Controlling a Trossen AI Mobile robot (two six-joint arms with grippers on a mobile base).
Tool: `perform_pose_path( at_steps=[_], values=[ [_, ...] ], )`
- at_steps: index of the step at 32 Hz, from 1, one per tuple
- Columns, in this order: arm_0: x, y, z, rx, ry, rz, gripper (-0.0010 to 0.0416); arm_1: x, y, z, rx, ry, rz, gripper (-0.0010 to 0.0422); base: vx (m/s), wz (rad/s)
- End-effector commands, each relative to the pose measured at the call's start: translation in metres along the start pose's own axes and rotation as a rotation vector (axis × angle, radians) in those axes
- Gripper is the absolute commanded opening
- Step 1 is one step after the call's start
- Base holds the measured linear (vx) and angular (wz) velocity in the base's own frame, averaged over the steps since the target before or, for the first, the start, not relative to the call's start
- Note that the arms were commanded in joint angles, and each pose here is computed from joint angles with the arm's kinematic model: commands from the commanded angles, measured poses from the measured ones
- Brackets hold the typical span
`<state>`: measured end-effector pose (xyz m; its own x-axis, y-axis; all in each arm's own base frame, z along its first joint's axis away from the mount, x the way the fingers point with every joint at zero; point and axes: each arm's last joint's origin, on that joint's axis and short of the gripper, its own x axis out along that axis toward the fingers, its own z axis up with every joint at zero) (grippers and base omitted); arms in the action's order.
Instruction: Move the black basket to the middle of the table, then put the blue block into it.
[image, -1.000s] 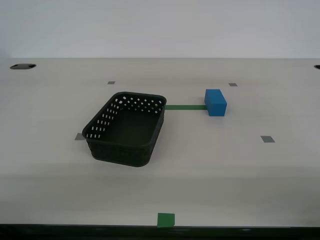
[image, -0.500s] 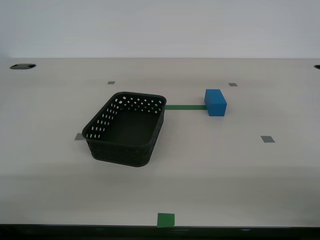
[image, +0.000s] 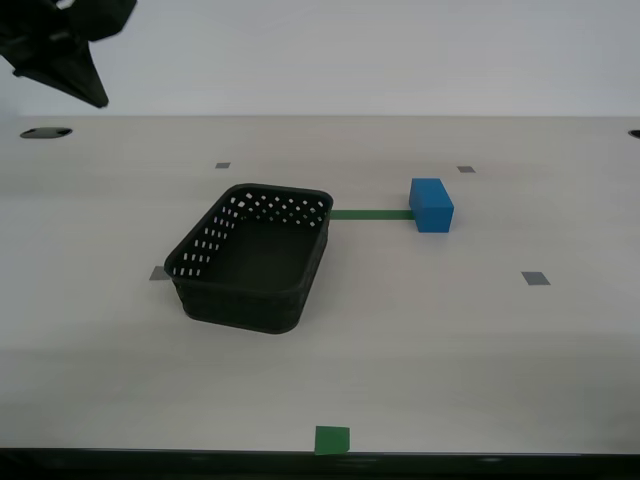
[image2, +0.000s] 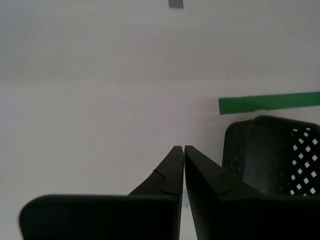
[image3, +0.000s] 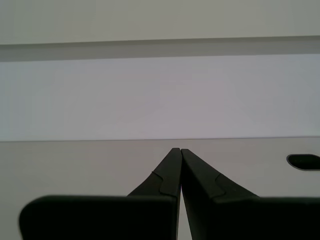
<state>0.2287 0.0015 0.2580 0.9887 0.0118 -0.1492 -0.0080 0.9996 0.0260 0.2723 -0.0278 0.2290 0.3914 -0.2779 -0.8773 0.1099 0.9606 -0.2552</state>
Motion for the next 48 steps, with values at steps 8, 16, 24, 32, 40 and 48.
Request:
perform_pose_path(
  at_steps=[8,16,24,32,40,48],
  values=[
    [0.000,0.000,0.000,-0.012,0.000,0.002,0.0001,0.087,-0.059,-0.015,0.273,0.226,-0.088,0.0000,0.000,0.000],
    [0.000,0.000,-0.001,-0.035,0.011,0.001,0.0000,0.117,-0.083,-0.019,0.301,0.259,-0.078,0.0000,0.000,0.000],
    [0.000,0.000,-0.002,-0.037,0.024,0.001,0.0001,0.108,-0.084,-0.009,0.265,0.276,-0.033,0.0018,0.000,0.000],
    [0.000,0.000,-0.002,-0.037,0.024,0.001,0.0001,0.100,-0.086,-0.006,0.240,0.331,-0.005,0.0154,0.000,0.000],
    [0.000,0.000,-0.002,-0.037,0.024,0.002,0.0001,0.111,-0.086,-0.014,0.202,0.373,0.025,0.0267,0.000,0.000],
    [0.000,0.000,-0.002,-0.039,0.025,0.001,0.0001,0.155,-0.080,-0.034,0.141,0.517,0.070,0.0274,0.000,0.000]
  ],
)
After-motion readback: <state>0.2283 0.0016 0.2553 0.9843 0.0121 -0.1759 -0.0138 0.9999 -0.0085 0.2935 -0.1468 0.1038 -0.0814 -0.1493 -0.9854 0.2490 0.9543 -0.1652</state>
